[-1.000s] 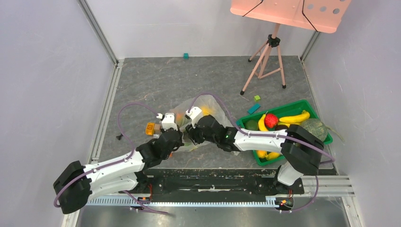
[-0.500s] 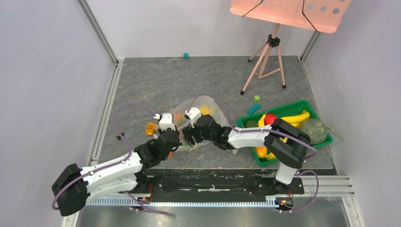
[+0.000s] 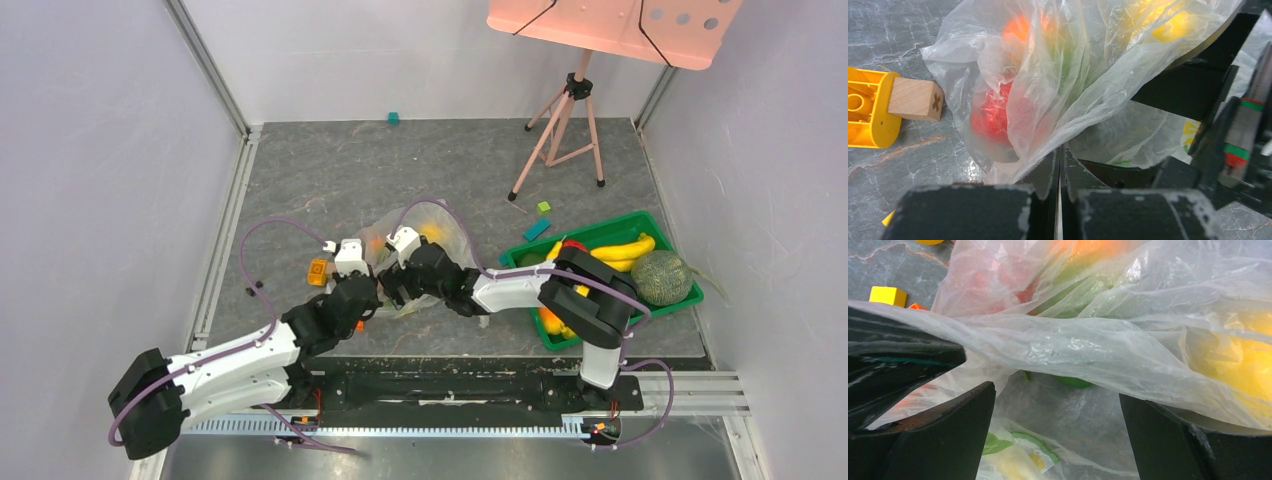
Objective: Take the fake fruits out of the plastic bag
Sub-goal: Take out the fake fruit from the plastic bag.
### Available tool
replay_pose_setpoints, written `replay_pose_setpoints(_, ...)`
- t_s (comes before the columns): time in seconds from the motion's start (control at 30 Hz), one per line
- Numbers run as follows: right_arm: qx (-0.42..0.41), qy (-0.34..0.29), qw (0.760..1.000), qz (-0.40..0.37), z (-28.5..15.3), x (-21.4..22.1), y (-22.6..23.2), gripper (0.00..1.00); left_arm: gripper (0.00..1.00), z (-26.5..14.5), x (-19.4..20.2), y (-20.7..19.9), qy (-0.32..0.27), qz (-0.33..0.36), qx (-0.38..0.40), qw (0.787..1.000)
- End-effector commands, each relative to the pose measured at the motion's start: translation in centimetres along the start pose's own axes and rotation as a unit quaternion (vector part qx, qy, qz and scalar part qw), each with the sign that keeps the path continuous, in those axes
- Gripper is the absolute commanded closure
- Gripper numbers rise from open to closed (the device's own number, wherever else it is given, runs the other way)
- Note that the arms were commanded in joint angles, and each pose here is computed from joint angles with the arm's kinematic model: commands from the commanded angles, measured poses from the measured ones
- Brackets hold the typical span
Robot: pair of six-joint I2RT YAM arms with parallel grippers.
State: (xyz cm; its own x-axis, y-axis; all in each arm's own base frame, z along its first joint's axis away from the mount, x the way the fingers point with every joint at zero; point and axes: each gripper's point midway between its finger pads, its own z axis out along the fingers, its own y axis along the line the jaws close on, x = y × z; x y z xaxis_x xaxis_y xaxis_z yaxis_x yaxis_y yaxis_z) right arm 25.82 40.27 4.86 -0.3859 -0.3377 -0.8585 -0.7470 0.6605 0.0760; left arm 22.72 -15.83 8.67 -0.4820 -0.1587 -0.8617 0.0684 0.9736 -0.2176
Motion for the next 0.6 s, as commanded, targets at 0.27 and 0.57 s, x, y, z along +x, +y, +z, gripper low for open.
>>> replay_pose_setpoints(0.27,0.018,-0.048,0.999,0.002,0.1,-1.5,-1.5,0.1,0.9,-4.5,-10.2,-1.4,-0.109,-0.06,0.042,0.991)
replay_pose_setpoints(0.57,-0.008,-0.051,0.999,0.002,-0.5,-1.4,-1.3,0.13,0.55,2.0,-15.7,0.4,-0.123,-0.101,-0.034,0.987)
